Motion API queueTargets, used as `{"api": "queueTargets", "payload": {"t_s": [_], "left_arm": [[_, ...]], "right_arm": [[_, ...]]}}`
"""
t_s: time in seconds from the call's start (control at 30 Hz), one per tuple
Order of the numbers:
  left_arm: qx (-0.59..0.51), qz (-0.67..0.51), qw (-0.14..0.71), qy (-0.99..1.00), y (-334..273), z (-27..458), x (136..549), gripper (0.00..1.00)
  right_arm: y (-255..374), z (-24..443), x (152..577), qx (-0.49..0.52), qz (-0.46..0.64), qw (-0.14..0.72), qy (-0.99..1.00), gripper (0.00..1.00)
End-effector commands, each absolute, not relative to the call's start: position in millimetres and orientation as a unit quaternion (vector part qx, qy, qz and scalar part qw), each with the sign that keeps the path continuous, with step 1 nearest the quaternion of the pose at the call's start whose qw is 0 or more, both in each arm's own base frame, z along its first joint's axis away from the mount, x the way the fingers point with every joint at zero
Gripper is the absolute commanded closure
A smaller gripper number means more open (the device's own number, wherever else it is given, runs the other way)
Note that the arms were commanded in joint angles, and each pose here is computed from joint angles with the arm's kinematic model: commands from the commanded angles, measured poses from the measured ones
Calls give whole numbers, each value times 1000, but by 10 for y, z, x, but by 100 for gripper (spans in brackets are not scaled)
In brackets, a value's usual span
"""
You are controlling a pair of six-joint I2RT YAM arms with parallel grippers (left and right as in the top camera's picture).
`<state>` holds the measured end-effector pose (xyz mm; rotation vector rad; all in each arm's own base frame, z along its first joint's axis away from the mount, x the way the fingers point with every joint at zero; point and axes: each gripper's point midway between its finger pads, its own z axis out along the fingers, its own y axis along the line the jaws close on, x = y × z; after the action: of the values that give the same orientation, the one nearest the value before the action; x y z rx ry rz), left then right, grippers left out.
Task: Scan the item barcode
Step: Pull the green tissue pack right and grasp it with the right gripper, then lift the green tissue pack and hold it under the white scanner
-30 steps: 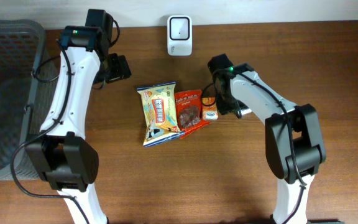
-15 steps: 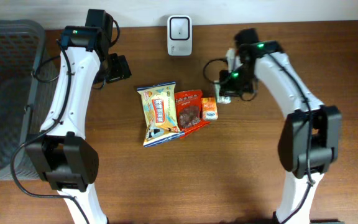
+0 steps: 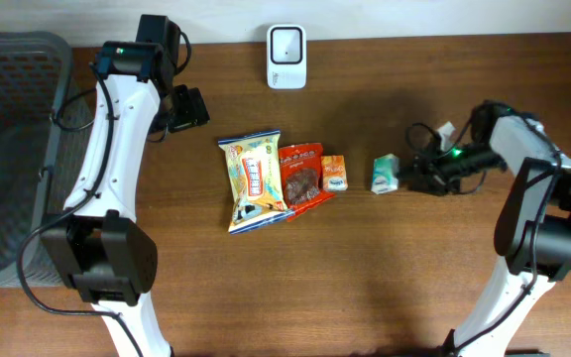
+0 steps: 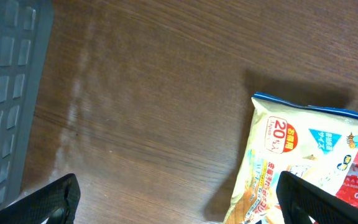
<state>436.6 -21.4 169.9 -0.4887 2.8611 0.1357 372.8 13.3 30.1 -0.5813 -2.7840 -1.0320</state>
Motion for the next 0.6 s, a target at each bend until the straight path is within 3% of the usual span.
{"api": "queueTargets", "payload": {"t_s": [0.0,0.13,0.2,0.43,0.53,0.57], "left_arm": [[-171,44,117,977,-222,1698,4365,1],[-171,44,117,977,-222,1698,4365,1],[-171,44,117,977,-222,1698,4365,1],[-171,44,117,977,-222,1698,4365,1],[-171,44,117,977,-222,1698,4365,1],[-171,44,117,977,-222,1698,4365,1]], "right_arm": [[-116,452,3812,-185,-268,53,-944,58],[40,625,3878,-123,-266,44,-955,46],[-19,532,3867,-110,-216,46,-969,47],[179,130,3864,-99,-258,20,-961,47],[317,14,3843,-96,-299,7,-949,56],[378,11,3837,-96,-319,4,-943,65]]}}
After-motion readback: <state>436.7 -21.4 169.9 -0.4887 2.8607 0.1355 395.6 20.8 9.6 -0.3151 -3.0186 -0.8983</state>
